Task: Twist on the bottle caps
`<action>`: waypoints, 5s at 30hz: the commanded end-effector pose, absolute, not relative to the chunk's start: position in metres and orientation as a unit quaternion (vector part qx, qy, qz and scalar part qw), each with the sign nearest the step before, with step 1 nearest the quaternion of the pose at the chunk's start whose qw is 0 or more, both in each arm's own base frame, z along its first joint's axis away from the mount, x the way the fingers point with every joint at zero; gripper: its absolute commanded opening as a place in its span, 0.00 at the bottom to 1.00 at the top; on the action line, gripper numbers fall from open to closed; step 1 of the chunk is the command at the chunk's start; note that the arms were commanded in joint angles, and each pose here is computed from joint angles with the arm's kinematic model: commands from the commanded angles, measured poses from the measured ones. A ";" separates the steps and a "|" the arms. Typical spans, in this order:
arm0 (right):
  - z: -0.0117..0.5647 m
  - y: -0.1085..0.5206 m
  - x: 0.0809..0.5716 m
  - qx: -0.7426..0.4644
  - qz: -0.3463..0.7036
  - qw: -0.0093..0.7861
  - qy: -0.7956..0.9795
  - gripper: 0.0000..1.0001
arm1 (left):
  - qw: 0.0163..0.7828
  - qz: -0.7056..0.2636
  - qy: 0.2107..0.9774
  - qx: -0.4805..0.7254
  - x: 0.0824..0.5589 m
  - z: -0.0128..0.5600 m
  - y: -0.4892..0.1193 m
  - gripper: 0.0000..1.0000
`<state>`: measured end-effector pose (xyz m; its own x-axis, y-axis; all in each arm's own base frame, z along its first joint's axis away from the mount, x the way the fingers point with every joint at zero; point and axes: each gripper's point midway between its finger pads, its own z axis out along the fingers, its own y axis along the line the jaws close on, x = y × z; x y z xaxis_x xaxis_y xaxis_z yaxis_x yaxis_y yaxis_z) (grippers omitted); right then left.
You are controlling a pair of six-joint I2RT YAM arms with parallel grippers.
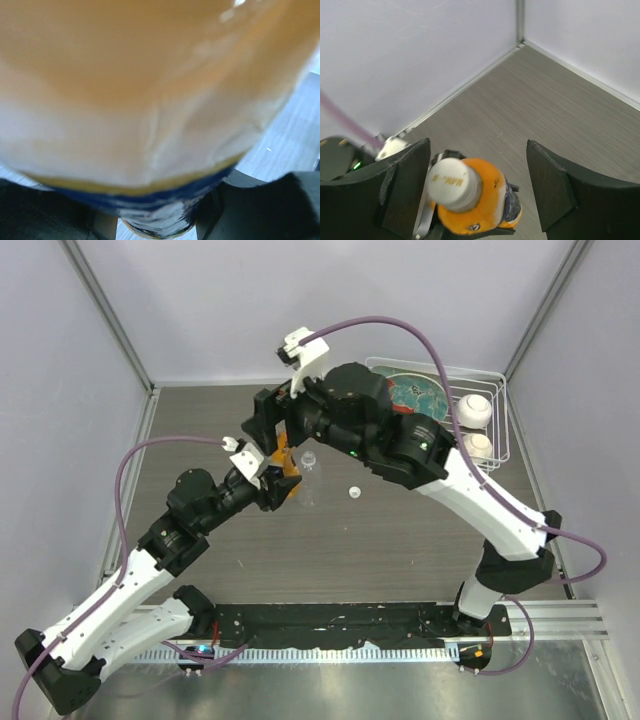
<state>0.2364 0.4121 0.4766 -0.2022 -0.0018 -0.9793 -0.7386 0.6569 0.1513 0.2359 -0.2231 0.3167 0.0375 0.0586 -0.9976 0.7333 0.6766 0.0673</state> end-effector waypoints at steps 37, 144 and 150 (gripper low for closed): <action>0.496 0.372 0.075 -0.526 0.588 0.409 0.459 0.52 | 0.376 -0.577 0.394 0.609 0.047 0.325 -0.257 0.00; 0.492 0.371 0.082 -0.490 0.562 0.453 0.489 0.43 | 0.421 -0.548 0.435 0.578 0.069 0.325 -0.263 0.00; 0.484 0.372 0.084 -0.485 0.562 0.445 0.502 0.14 | 0.447 -0.534 0.436 0.569 0.078 0.332 -0.265 0.00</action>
<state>0.0885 0.3729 0.4794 -0.1277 -0.0088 -0.9918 -0.9884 -0.0820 0.1280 0.0679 -0.2635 0.3064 -0.0341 0.0875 -0.9956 0.9603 -0.2732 -0.0569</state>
